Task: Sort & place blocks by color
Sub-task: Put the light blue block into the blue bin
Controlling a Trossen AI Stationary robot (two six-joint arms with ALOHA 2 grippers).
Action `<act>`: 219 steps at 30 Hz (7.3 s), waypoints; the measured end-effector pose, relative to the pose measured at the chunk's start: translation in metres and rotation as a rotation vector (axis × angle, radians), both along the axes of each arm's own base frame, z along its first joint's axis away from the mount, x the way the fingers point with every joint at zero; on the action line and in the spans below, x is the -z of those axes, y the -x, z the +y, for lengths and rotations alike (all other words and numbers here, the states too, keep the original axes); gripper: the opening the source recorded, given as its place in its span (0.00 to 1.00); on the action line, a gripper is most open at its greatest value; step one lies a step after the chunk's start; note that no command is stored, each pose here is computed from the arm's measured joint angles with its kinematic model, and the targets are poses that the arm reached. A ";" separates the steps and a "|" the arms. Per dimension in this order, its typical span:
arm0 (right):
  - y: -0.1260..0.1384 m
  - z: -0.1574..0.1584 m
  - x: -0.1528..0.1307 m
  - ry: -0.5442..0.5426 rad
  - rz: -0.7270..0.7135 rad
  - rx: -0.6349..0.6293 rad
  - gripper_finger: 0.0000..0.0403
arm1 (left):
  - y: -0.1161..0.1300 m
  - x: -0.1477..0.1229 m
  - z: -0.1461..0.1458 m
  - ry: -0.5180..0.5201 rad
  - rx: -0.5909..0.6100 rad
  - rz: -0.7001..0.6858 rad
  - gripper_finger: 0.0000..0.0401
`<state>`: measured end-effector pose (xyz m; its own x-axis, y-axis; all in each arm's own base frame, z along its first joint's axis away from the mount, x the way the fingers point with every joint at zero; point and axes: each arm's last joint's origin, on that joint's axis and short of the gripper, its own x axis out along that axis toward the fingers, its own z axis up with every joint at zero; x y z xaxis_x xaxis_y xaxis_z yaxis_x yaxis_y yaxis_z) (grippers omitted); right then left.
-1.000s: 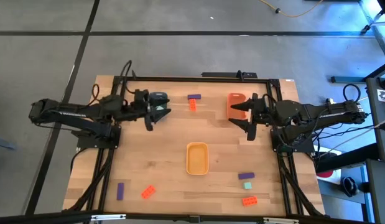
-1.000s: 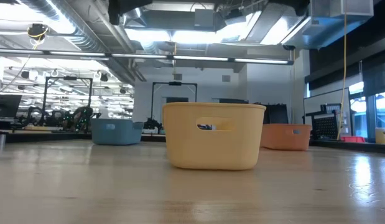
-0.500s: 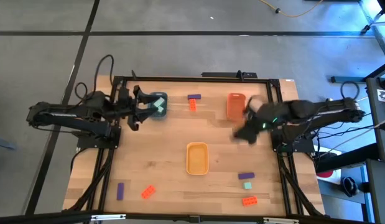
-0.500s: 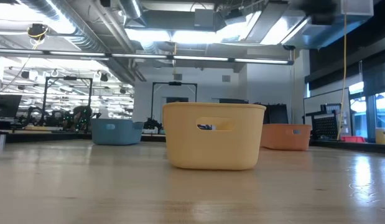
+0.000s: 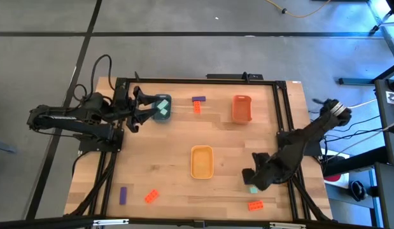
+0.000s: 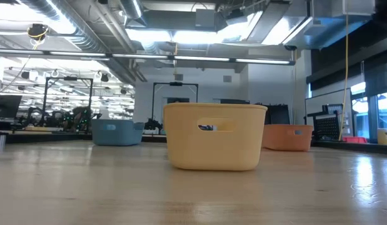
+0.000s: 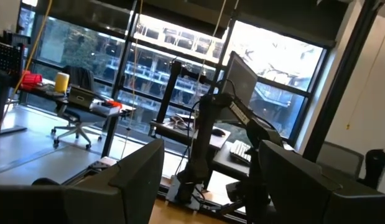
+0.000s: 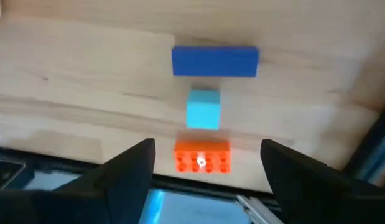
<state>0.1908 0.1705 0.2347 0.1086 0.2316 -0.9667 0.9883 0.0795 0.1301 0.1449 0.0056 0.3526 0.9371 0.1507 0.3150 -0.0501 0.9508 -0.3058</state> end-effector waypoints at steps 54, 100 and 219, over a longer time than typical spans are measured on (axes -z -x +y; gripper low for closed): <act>-0.040 0.015 0.041 0.202 -0.212 -0.156 0.33 | 0.000 0.000 -0.001 0.057 0.048 -0.011 0.63; -0.136 -0.164 -0.100 0.698 -1.541 -0.381 0.33 | -0.058 0.053 -0.016 -0.597 -0.154 0.501 0.63; -0.077 -0.190 -0.122 0.864 -1.270 -0.503 0.67 | -0.023 0.017 0.013 -0.274 -0.270 0.644 0.30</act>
